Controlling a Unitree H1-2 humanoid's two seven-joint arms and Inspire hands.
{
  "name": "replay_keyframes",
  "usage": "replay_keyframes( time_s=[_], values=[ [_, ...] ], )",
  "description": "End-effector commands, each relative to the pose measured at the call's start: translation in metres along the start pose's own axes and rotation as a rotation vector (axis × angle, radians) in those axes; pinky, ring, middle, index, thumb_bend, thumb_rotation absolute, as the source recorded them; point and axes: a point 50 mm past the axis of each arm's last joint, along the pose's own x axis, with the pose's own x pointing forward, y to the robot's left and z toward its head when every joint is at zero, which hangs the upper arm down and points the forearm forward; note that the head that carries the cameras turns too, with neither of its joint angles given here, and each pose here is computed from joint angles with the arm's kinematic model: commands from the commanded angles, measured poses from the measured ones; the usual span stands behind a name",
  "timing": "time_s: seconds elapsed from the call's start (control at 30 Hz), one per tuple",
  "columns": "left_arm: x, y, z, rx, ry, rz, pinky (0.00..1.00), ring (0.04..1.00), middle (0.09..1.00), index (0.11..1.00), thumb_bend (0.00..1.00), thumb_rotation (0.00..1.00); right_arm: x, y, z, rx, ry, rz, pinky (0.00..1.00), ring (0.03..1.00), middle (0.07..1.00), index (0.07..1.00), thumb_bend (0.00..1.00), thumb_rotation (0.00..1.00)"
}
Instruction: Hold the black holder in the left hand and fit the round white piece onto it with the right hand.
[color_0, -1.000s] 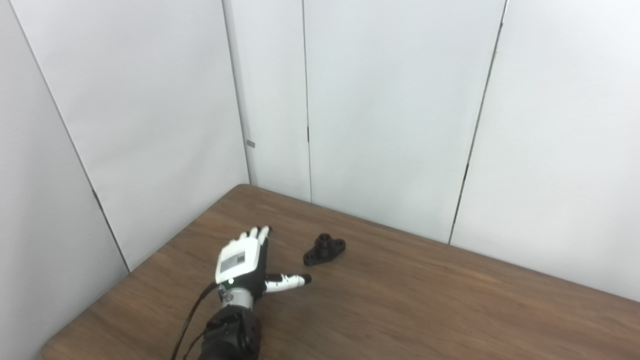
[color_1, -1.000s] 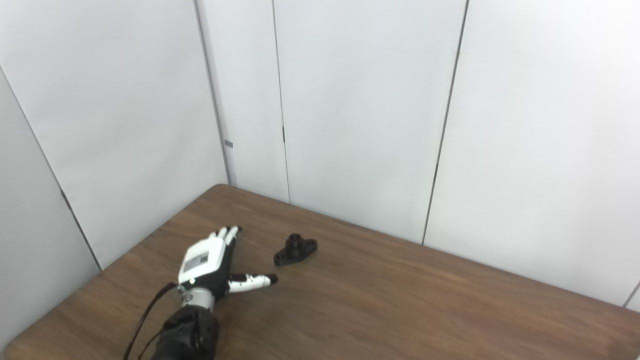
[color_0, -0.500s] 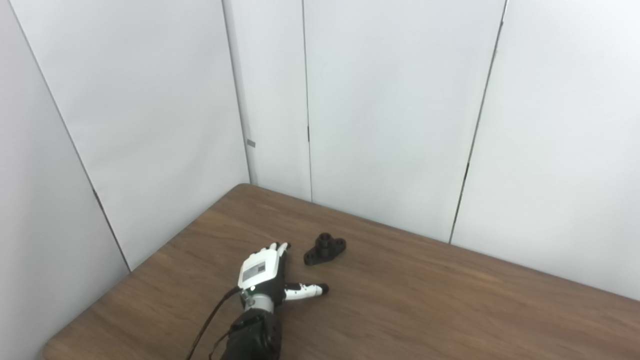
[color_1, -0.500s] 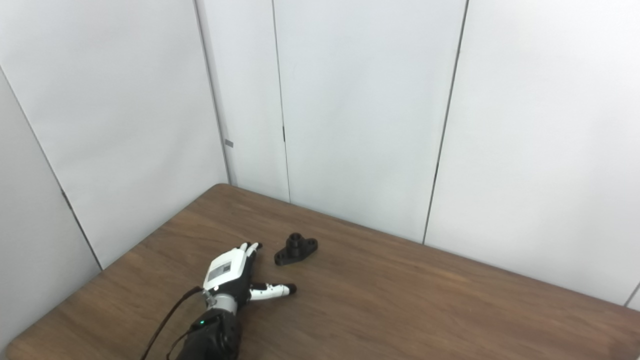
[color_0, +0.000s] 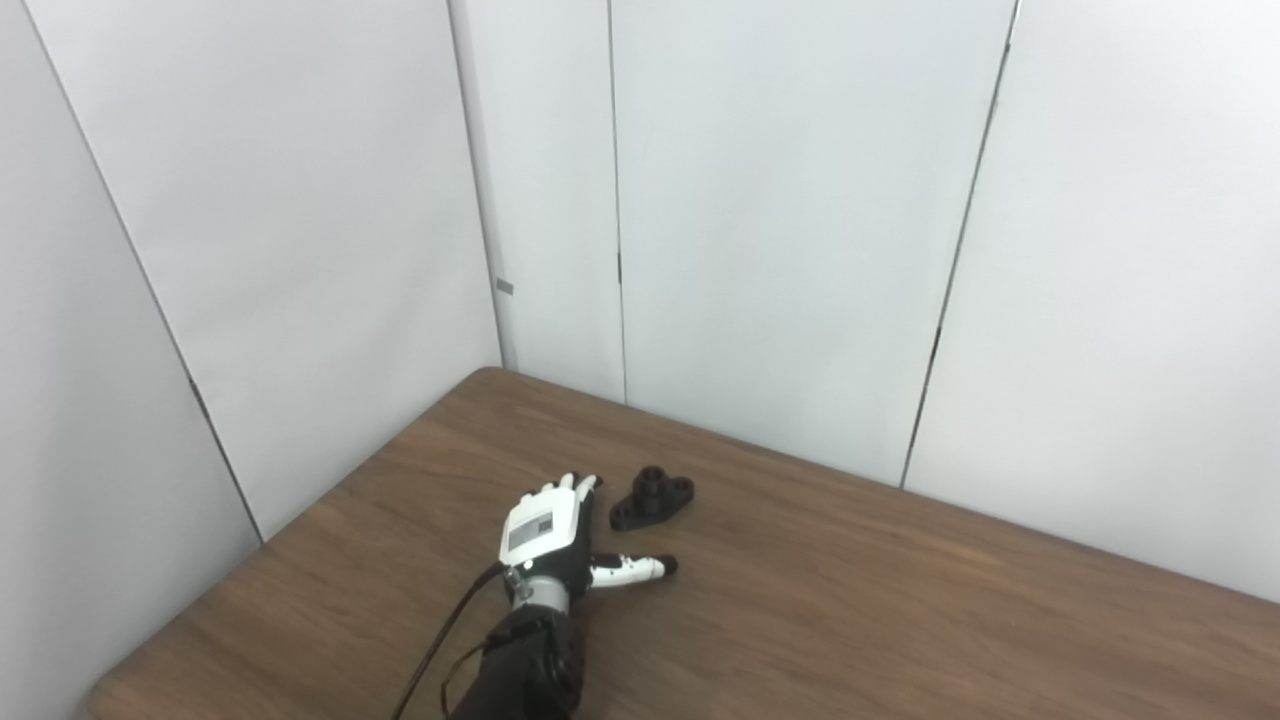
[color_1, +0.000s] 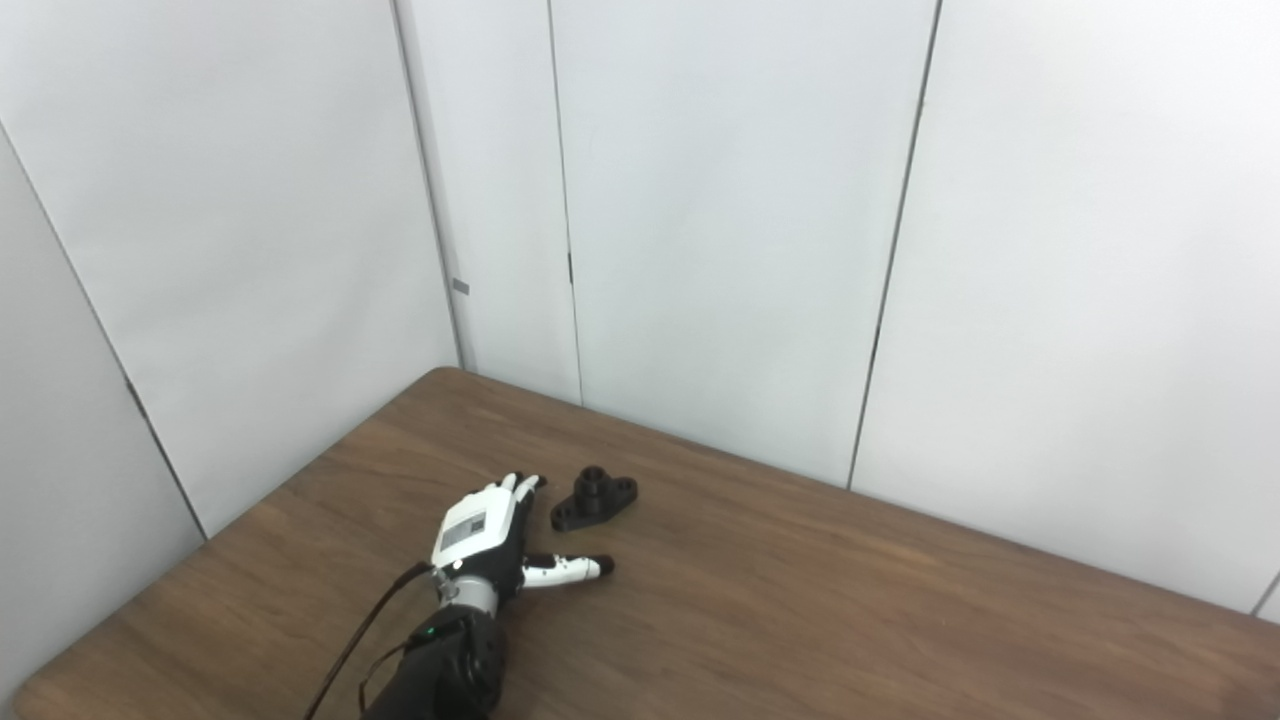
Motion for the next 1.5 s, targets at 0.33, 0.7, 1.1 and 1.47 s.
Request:
replay_keyframes(
  time_s=[0.33,0.7,1.1,1.47],
  values=[
    [0.013,0.007,0.014,-0.029,-0.034,0.018,1.0,1.0,1.0,0.929,1.0,0.55,-0.017,-0.003,-0.008,0.009,0.075,-0.03,0.92,1.0,1.0,1.0,0.51,0.96],
    [0.017,0.005,0.011,-0.039,-0.029,0.042,1.0,1.0,1.0,0.894,0.96,0.49,-0.023,-0.001,-0.006,0.022,0.073,-0.033,0.95,1.0,1.0,1.0,0.51,0.96],
    [0.028,0.002,0.006,0.018,-0.028,0.151,0.97,0.919,0.852,0.546,0.61,0.13,-0.026,0.0,-0.007,0.02,0.062,-0.037,0.97,1.0,1.0,1.0,0.51,0.96],
    [0.027,0.0,0.006,0.012,-0.051,0.193,0.96,0.902,0.813,0.483,0.51,0.05,-0.026,0.001,-0.007,0.051,0.043,-0.037,0.98,1.0,1.0,1.0,0.49,0.94]
  ],
)
